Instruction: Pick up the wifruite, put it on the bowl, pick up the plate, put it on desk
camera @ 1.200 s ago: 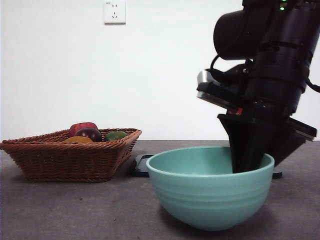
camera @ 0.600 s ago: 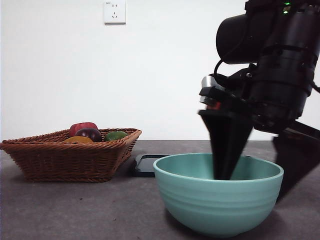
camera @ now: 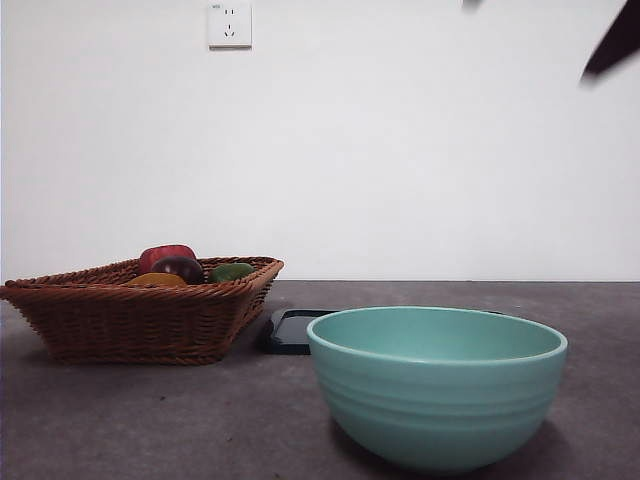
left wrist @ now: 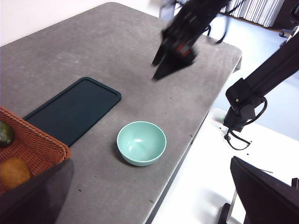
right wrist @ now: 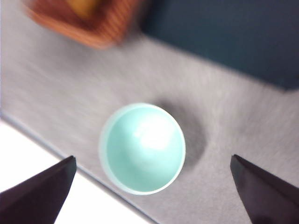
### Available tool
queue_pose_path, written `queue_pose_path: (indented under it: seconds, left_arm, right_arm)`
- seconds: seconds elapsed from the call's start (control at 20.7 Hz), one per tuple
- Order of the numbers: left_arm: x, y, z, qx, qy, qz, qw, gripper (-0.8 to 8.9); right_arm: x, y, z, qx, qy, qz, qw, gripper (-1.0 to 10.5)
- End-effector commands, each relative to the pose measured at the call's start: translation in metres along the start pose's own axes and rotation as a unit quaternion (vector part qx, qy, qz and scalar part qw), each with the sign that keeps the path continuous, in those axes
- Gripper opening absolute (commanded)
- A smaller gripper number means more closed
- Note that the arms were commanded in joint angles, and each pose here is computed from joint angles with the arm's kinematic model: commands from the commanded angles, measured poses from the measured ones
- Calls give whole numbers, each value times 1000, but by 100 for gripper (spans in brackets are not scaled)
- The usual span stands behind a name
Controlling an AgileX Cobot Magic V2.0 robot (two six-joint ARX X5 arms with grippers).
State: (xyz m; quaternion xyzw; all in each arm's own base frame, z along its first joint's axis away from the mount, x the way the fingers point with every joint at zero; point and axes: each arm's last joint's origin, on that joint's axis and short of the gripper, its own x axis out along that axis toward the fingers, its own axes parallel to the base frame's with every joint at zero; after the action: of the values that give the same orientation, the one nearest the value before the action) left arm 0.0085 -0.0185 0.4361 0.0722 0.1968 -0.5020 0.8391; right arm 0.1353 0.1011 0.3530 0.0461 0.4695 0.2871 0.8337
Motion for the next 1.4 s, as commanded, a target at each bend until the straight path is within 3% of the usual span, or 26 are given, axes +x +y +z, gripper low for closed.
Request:
queue_pose_path:
  seconds: [0.05,0.29,0.63,0.68,0.72,0.77,0.82,1.4]
  left_arm:
    - [-3,-1,4,9,-12,-7,1000,559]
    - [-3,-1,4,7,-14,-7,1000,559]
    - [-3,-1,4,7,-13,-7,1000,557]
    - [-3,-1,4,7,-11,-7,1000,529]
    - [-3,-1,3,7,-10,-7,1000,440]
    - [-3,-1,3,7,-10,-7,1000,201]
    - [-3,-1,3,7,-10,-7,1000,11]
    - [-3,-1,4,6,-11,-7,1000,29]
  right_arm:
    - [-40,4,-16,-18,-55,18,998,588]
    - [-104,-1,-73,-40,-157,51,985,588]
    - [-138,-13,-132,-51,-202,68,976,586]
    - [-140,-14,-135,-52,-209,70,974,525]
    - [-141,-14,-137,-53,-212,70,973,373]
    - [-141,-14,-138,-54,-211,69,974,98]
    - [-141,-14,-138,-57,-212,67,973,-1]
    - [-141,-14,-137,-58,-216,69,972,18]
